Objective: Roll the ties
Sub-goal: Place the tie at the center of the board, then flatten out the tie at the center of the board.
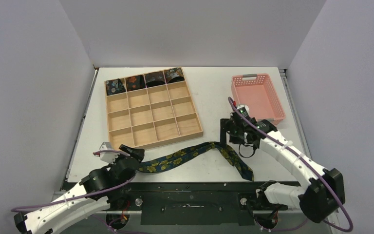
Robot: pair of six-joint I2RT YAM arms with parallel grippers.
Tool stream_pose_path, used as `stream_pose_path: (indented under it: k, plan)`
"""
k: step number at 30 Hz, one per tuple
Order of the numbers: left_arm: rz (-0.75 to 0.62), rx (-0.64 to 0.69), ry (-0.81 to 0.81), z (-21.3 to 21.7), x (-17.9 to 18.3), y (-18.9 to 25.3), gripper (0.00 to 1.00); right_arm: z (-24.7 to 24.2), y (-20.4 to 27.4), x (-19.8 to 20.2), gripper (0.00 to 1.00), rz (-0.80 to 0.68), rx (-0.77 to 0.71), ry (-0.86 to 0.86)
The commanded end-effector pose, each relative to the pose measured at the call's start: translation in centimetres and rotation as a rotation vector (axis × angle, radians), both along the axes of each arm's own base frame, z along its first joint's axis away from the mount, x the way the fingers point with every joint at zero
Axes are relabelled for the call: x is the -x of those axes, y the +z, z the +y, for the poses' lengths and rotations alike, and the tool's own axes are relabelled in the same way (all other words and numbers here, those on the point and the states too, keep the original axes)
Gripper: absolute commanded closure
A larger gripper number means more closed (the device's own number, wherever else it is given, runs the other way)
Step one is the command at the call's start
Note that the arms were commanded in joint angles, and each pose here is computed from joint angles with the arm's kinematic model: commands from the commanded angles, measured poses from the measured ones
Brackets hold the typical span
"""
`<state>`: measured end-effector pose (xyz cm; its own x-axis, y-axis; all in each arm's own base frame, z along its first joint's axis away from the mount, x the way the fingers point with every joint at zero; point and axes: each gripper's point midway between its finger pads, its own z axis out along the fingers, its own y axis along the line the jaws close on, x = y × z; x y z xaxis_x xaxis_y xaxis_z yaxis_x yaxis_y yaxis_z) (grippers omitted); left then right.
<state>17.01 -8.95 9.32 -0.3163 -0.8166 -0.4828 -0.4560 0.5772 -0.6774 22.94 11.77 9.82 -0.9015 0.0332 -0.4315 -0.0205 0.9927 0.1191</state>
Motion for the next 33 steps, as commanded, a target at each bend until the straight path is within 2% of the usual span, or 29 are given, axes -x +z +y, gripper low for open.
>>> stream_pose_path:
  k: [1,3,6,9,12,16,26,29,33]
  plan:
    - [-0.133,-0.048,0.049,2.6,-0.7,5.1,0.32,0.9,3.0,0.7,0.14,-0.164,0.053,-0.024]
    - [-0.16,-0.065,0.036,3.2,-0.5,6.4,0.26,2.4,2.5,2.1,0.21,-0.215,0.044,-0.001]
    - [-0.186,-0.09,-0.013,3.4,-0.2,7.8,0.25,5.7,1.2,3.8,0.39,-0.263,-0.048,0.076]
    - [-0.202,-0.118,-0.037,4.1,0.2,8.7,0.25,7.4,0.0,3.7,0.55,-0.28,-0.101,0.092]
    - [-0.196,-0.158,-0.007,5.9,0.8,9.3,0.25,7.9,-0.2,2.2,0.6,-0.333,-0.102,0.08]
    - [-0.19,-0.146,0.001,6.4,1.1,9.3,0.26,6.5,-2.9,-0.4,0.62,-0.26,-0.075,0.03]
    - [-0.193,-0.079,-0.196,-0.3,-0.2,6.1,0.43,2.9,-6.6,-4.4,0.61,-0.15,-0.043,-0.058]
    - [-0.173,-0.081,-0.219,-1.6,-0.5,5.3,0.44,1.9,-6.3,-5.1,0.53,-0.156,-0.033,-0.086]
    - [-0.164,-0.104,-0.244,-2.3,-0.8,4.9,0.44,1.5,-2.4,-4.7,0.31,-0.261,-0.081,-0.11]
